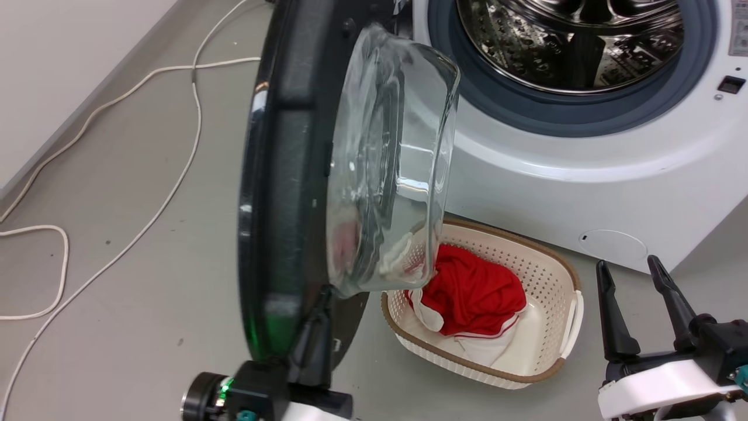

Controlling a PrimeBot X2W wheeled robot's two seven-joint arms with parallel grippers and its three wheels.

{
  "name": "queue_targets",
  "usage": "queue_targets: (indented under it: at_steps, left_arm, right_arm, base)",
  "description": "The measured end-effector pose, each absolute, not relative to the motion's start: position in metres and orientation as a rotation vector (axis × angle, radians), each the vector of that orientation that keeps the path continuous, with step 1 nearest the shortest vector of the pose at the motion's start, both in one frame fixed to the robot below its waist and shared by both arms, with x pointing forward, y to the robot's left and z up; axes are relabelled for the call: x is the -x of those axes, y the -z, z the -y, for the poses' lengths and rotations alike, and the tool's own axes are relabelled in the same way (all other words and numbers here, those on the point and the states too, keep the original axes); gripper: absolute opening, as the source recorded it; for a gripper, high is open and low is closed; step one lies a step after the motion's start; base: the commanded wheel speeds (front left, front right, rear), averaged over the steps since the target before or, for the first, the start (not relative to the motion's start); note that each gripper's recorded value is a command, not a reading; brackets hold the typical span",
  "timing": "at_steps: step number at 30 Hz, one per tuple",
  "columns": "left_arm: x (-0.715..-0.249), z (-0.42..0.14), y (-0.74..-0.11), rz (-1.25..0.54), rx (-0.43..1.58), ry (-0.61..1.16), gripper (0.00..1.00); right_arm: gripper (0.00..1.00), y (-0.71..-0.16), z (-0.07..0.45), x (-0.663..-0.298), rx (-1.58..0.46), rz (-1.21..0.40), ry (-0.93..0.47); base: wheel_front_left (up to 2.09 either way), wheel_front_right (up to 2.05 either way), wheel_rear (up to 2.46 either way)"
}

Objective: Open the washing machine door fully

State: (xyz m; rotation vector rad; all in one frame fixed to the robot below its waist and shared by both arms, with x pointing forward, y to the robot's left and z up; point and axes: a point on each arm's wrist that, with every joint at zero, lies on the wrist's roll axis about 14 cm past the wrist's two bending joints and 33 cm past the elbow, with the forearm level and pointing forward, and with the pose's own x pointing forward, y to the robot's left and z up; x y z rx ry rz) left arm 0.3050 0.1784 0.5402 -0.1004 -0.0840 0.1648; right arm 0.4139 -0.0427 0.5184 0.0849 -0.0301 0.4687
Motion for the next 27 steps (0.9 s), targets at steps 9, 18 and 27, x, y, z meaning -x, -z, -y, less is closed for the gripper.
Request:
queue_targets:
  at_steps: [9, 18, 27]
  left_arm:
    - [-0.301, -0.257, -0.541, 0.125, 0.112, -0.384, 0.00]
    - [-0.303, -0.319, -0.547, 0.172, 0.099, -0.533, 0.00]
    - [-0.303, -0.371, -0.547, 0.156, 0.032, -0.617, 0.00]
  right_arm:
    - [1.00, -0.512, 0.036, -0.422, -0.085, 0.012, -0.483]
    - [1.00, -0.507, 0.035, -0.425, -0.073, -0.005, -0.486]
    - [1.00, -0.502, 0.040, -0.429, -0.063, -0.017, -0.468]
  base:
    - [0.00, 0.00, 0.00]
    - [0.00, 0.00, 0.00]
    - [0.00, 0.00, 0.00]
